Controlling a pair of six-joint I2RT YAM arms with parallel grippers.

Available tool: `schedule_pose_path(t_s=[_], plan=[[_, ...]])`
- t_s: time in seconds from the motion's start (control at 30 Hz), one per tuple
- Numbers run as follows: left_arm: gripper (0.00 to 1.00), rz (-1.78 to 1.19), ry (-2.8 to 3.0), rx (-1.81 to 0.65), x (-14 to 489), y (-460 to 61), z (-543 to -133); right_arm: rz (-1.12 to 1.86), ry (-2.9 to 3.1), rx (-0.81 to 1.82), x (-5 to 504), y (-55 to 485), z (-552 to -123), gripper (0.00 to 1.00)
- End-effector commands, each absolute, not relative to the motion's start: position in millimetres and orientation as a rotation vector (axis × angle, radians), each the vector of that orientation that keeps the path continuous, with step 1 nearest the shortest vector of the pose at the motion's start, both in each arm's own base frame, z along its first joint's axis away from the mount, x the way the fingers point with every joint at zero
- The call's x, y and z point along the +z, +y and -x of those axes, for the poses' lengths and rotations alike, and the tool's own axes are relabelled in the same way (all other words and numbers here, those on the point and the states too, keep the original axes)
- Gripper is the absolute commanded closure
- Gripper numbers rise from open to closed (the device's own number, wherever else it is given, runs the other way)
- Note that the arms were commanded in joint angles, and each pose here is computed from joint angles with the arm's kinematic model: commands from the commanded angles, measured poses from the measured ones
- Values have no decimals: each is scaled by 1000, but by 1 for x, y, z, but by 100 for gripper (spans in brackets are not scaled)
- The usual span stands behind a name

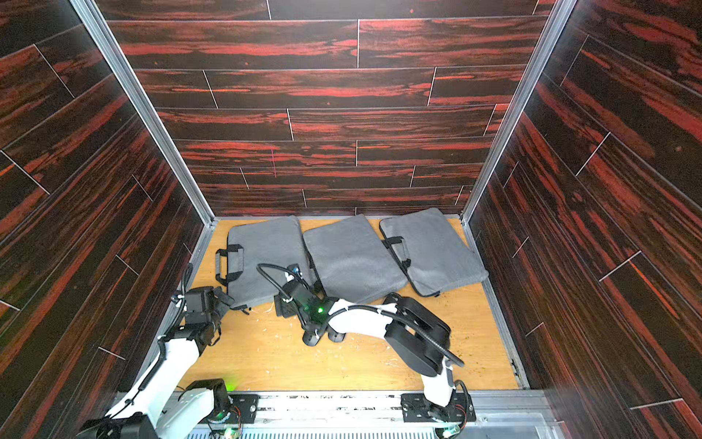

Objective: Put the mouse into the laptop bag
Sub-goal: Adjust the zippered laptop bag at the center of the board.

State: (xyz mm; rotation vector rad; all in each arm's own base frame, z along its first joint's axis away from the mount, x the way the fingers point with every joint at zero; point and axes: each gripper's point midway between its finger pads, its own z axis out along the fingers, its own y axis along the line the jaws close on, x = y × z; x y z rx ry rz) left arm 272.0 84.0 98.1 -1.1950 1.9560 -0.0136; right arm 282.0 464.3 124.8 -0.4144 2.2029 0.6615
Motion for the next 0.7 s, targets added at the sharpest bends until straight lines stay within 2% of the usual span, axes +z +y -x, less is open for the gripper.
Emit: schedule_pose_path(t_s=[0.0,0.47,0.67], plan=[[0,1242,1831,15,118,99,-278,327,2262,674,103,468,-298,15],[0,1263,1842,15,100,102,-293,132,2457,641,44,460,-349,15],[0,1290,1838,119,87,113,-292,101,2494,658,26,461,-367,16]])
